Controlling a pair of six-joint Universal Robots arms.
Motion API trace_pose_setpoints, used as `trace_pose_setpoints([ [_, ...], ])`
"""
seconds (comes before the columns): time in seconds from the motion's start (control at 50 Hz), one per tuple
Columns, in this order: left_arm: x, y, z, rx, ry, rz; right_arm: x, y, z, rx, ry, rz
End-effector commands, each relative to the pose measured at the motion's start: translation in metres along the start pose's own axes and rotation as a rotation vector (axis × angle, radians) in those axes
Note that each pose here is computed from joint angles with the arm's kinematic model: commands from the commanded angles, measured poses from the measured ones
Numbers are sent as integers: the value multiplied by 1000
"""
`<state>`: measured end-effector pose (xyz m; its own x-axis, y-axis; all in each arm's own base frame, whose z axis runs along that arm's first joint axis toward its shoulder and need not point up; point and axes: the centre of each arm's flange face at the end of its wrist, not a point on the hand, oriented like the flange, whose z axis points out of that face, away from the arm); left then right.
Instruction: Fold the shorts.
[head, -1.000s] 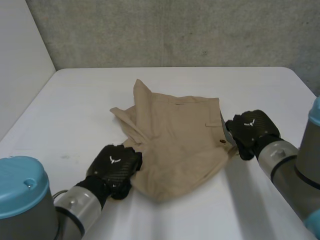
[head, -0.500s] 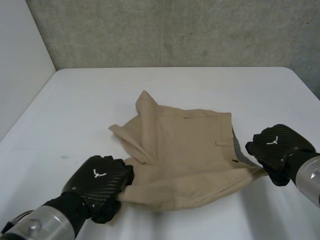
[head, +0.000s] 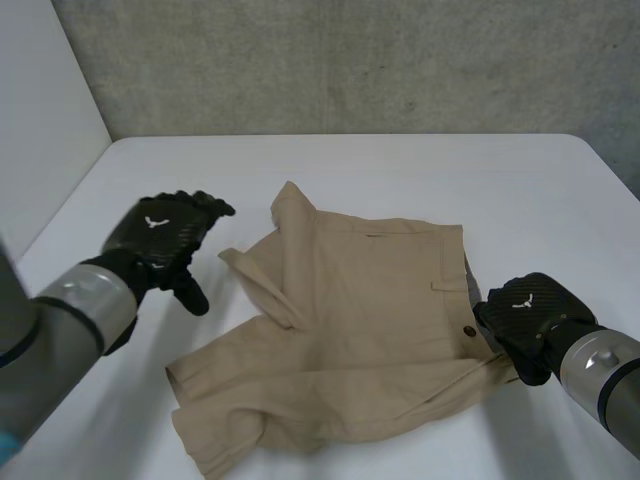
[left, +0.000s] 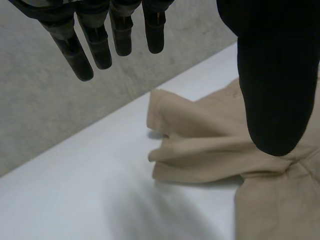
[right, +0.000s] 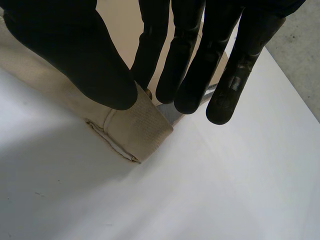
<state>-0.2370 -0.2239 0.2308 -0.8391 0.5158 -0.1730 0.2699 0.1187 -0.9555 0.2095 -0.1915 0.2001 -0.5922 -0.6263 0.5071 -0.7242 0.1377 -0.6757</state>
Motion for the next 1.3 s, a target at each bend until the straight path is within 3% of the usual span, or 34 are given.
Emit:
trace_pose_setpoints([
  [0.02, 6, 33, 50, -67, 56, -7, -2, 2, 3, -4, -7, -1],
  [0.22, 3, 64, 111, -115, 61, -15, -3, 3, 6, 2, -5, -3],
  [0.44, 1, 72, 123, -118, 36, -12, -6, 7, 11, -17, -20, 0],
  [0.58, -15, 51, 100, -112, -115, 48, -5, 6, 13, -7, -8, -2],
  [0.7, -9, 56, 71, -157, -97, 190, -5, 5, 13, -2, -5, -1],
  [0.86, -1, 59, 63, -141, -83, 293, -15, 0, 9, 14, -27, -23],
  [1.06, 1, 64, 64, -152, -83, 286, -13, -3, 8, 24, -12, 0],
  [1.16, -1, 29, 52, -51, -109, 285, -7, -10, 11, 71, 22, 43],
  [1.3, 3, 2, 16, 32, -130, 177, 4, -25, 15, 127, 60, 100],
])
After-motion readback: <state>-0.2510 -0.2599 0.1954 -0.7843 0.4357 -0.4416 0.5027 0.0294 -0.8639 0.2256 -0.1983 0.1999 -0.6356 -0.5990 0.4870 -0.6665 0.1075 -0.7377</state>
